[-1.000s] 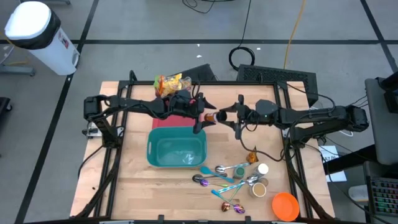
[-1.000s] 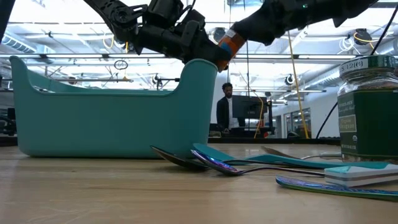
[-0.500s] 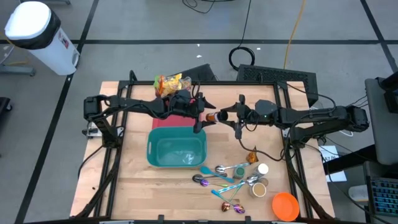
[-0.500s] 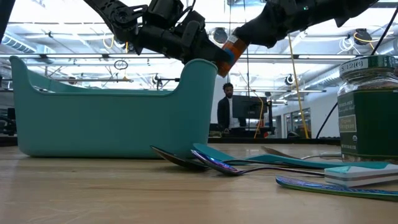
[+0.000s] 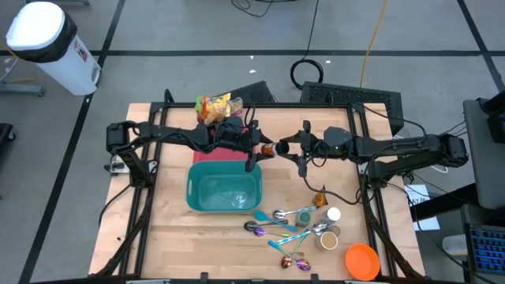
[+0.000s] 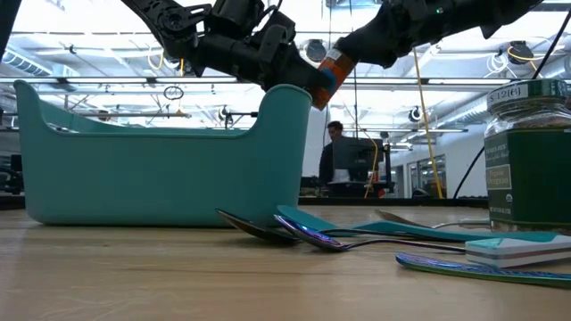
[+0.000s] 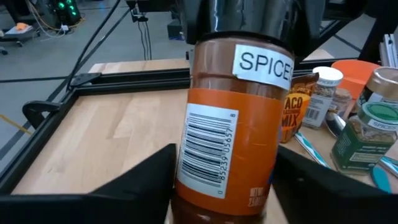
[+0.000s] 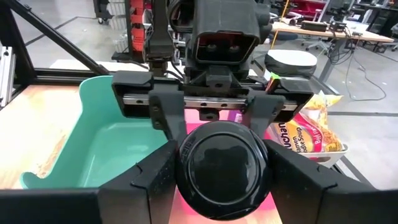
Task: Pick & Place Food Item
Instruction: Put the brown seasoning bottle into the red bin
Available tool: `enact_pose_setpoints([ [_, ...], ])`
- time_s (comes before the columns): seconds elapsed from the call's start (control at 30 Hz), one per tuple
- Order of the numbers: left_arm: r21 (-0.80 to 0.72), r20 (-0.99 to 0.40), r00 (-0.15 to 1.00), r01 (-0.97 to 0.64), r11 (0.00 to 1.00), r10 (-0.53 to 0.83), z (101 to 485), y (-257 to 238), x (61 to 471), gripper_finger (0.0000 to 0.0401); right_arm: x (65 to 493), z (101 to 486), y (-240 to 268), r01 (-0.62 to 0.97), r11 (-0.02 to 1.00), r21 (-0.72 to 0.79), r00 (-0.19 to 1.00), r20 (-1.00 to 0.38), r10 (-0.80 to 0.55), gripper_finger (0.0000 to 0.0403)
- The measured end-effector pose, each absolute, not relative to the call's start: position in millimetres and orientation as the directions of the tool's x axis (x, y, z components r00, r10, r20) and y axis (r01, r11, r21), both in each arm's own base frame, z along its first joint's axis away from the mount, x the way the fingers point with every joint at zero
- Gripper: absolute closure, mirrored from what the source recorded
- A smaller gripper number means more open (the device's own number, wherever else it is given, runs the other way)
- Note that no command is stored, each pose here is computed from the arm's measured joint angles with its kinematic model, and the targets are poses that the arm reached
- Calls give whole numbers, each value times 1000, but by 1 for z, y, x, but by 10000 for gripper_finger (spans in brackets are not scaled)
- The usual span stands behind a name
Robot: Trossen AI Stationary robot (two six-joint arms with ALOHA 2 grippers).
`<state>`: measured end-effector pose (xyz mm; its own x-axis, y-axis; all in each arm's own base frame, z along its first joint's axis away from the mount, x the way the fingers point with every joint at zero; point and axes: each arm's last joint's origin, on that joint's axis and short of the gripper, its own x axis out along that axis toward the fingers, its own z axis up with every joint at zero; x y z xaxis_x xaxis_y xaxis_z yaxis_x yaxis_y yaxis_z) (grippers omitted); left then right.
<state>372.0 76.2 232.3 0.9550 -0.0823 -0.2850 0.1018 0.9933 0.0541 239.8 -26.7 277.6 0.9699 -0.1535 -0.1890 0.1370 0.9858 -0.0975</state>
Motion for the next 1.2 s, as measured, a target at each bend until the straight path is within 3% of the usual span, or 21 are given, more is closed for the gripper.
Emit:
enact_pose_setpoints([
  [0.17,53,-284,955,101,993,-82,233,76,372,239,240,278,-27,133,986,-99,971,-189,-149,201],
  [0.33,51,-260,963,94,994,-78,235,77,373,240,236,282,-26,132,983,-130,973,-170,-153,183],
  [0.63,5,-138,972,190,982,-187,247,90,371,240,204,300,-24,174,968,-182,967,-156,-203,108],
  [0.83,41,-51,974,224,974,-222,256,95,370,240,194,292,-25,245,960,-137,954,-141,-264,90],
  [1.2,46,117,961,248,968,-251,246,98,383,240,207,249,-26,270,959,-83,950,183,-252,98],
])
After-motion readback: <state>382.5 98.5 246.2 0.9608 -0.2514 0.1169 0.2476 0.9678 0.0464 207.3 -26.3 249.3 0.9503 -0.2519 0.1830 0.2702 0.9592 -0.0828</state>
